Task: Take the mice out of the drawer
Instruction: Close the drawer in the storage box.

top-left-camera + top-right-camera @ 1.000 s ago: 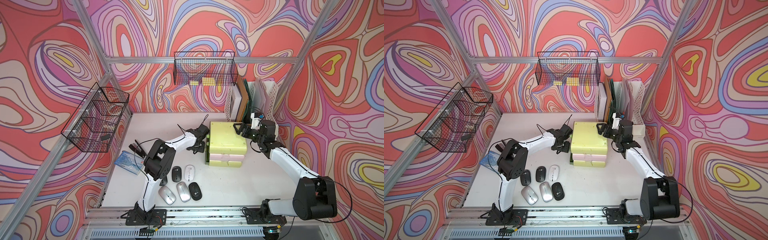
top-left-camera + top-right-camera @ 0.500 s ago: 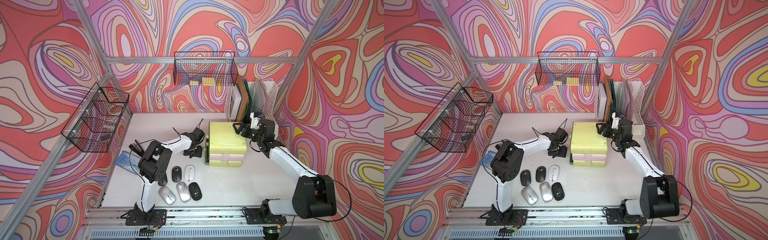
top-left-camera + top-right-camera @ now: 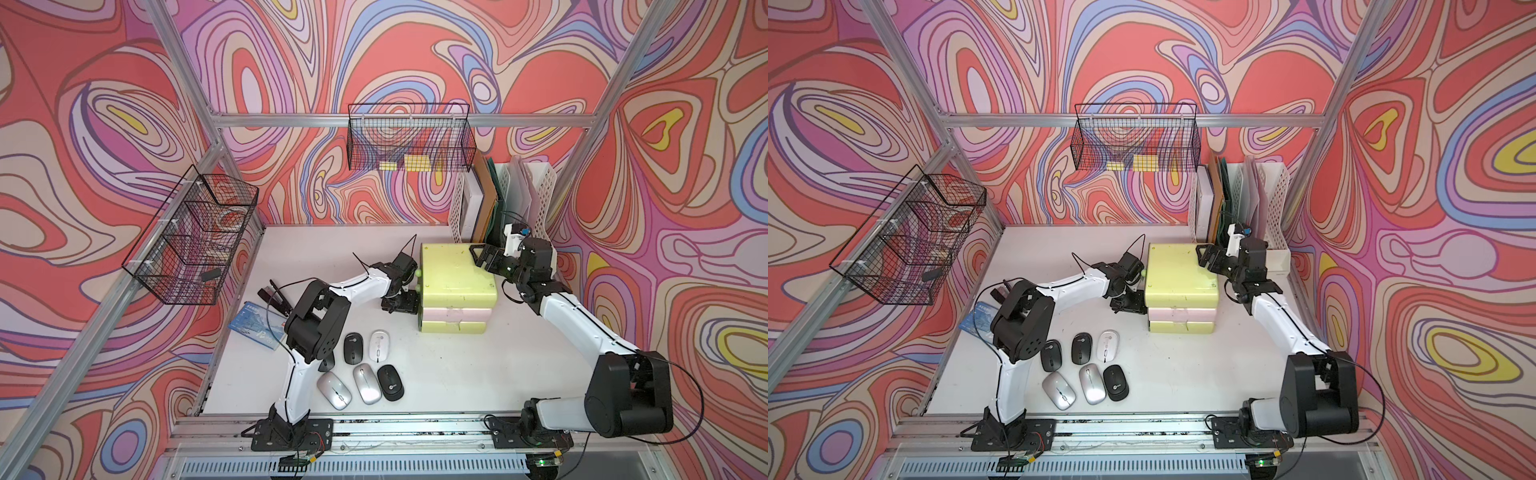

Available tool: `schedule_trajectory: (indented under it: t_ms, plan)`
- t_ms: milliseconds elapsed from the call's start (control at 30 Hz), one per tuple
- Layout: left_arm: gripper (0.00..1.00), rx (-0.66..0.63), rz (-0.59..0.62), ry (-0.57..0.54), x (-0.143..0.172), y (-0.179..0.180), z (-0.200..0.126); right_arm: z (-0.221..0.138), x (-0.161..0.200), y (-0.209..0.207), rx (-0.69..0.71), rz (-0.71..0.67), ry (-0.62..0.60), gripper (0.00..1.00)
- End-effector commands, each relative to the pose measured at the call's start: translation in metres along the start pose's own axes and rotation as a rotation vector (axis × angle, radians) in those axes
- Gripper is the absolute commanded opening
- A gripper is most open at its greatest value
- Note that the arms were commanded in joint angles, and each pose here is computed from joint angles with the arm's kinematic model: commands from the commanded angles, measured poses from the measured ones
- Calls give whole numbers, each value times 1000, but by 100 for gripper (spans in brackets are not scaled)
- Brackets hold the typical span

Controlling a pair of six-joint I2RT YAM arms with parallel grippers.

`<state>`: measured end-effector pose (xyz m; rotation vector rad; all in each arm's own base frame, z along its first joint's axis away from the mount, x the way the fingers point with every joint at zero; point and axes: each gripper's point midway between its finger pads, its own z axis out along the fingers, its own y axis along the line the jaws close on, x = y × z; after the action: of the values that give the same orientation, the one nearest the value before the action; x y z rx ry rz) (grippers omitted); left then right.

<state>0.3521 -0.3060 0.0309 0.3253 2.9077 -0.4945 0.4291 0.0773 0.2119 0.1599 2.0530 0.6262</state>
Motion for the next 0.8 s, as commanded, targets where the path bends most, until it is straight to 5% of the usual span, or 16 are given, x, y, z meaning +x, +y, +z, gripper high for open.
schedule_trajectory:
  t_ms: [0,333,767]
  plan:
    - [74,2,-2,-14,9,11,-13,-13,167,-54,217,126,561,91]
    - [80,-176,-113,-246,-7,107,-135,-6,108,-40,226,63,456,91]
    - [81,-357,-298,-199,60,172,-147,-10,15,18,113,-38,272,91]
